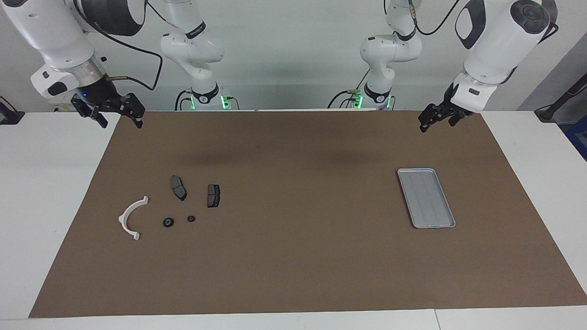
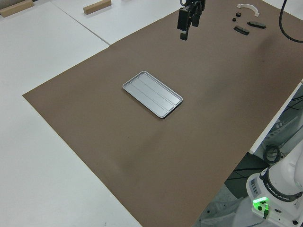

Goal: Pick bearing gear from pile to tray
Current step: 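Reach the right gripper toward the small black bearing gears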

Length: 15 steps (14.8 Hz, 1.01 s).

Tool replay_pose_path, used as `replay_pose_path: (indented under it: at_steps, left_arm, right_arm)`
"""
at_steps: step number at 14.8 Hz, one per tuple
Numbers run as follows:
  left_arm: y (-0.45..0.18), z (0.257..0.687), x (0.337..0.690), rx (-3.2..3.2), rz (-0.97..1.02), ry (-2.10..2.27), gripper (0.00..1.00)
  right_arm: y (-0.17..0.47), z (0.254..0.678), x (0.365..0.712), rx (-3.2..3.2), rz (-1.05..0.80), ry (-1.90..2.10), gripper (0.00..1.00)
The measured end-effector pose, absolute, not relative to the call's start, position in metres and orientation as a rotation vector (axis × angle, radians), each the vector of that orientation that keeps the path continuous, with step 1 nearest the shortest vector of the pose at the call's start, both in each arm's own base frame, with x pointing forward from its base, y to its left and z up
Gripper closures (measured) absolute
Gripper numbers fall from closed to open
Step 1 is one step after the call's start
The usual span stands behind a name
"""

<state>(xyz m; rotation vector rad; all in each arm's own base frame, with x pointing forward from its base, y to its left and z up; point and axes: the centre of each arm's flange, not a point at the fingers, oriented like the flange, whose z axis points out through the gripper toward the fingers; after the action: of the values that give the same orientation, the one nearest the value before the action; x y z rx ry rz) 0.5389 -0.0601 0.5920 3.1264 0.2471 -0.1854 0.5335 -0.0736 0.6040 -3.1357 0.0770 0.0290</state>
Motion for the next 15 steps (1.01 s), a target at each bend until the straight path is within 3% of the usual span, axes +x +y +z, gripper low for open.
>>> replay_pose_path:
  at_steps: [5, 15]
  left_arm:
    - [-0.06, 0.592, 0.539, 3.126, -0.185, 0.247, 0.0]
    - [-0.06, 0.592, 0.539, 3.126, -0.185, 0.247, 0.0]
  right_arm:
    - [-0.078, 0.57, 0.563, -3.138, -0.016, 0.076, 0.0]
    - [-0.063, 0.437, 0.652, -3.135, -0.068, 0.009, 0.0]
